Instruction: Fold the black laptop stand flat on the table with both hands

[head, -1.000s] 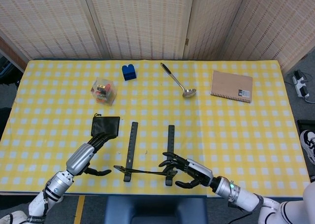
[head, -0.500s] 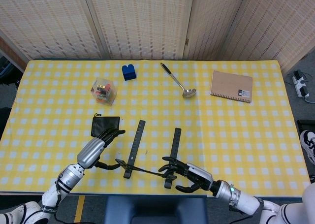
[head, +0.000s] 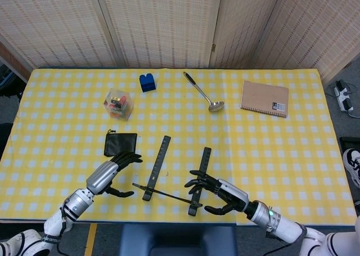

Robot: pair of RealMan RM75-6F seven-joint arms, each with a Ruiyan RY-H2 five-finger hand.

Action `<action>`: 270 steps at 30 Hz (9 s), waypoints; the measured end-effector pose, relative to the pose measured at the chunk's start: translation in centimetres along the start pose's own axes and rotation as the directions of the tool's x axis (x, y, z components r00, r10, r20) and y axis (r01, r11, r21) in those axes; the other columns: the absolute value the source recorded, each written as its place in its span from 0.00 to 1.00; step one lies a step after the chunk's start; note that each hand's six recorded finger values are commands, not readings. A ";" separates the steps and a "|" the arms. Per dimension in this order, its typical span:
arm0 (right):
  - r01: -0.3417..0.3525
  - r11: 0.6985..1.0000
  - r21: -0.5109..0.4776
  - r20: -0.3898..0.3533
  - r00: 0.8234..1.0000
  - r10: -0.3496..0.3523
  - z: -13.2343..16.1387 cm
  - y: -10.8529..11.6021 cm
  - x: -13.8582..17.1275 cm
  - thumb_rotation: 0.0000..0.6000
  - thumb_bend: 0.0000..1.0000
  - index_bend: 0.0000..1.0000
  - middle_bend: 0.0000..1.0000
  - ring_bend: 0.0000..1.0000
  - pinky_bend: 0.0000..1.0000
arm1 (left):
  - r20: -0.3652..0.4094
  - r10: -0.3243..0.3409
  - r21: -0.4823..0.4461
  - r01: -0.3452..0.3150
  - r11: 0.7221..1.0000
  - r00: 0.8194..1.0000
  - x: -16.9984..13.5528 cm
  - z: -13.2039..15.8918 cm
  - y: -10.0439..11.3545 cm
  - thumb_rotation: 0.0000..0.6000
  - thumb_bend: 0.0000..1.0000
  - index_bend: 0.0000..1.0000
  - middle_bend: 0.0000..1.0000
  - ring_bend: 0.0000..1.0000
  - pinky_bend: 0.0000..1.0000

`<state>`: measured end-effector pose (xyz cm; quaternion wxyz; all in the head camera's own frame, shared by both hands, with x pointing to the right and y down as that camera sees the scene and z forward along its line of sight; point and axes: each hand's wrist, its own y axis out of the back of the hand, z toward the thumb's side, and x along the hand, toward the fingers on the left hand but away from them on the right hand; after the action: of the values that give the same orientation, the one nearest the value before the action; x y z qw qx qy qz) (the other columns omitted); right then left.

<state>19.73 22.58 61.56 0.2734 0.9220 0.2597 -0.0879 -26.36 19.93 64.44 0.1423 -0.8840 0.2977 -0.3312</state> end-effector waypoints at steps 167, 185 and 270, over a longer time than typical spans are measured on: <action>0.397 0.335 0.855 -0.266 0.888 -0.375 4.7 5.1 1.5 1.00 0.39 0.51 0.69 0.69 0.44 | -0.093 0.085 0.512 -0.025 0.858 0.992 6.1 -4.4 6.4 1.00 0.25 0.12 0.16 0.07 0.01; 0.021 0.039 0.999 -0.010 0.961 -0.275 -1.8 2.9 -3.8 1.00 0.38 0.77 0.92 0.93 0.75 | -0.020 0.043 0.694 -0.018 0.720 0.999 14.0 -3.2 1.5 1.00 0.17 0.03 0.07 0.00 0.00; -0.036 -0.144 0.989 0.005 0.978 -0.211 -6.7 3.0 -10.7 1.00 0.35 0.73 0.90 0.93 0.75 | -0.107 0.050 0.632 0.030 0.774 0.993 15.1 -6.3 0.2 1.00 0.17 0.03 0.07 0.00 0.00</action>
<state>12.34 19.48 71.77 -0.5015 0.7799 0.1418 -0.3466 -21.55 10.09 76.62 0.4151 -0.7620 0.1816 -0.4627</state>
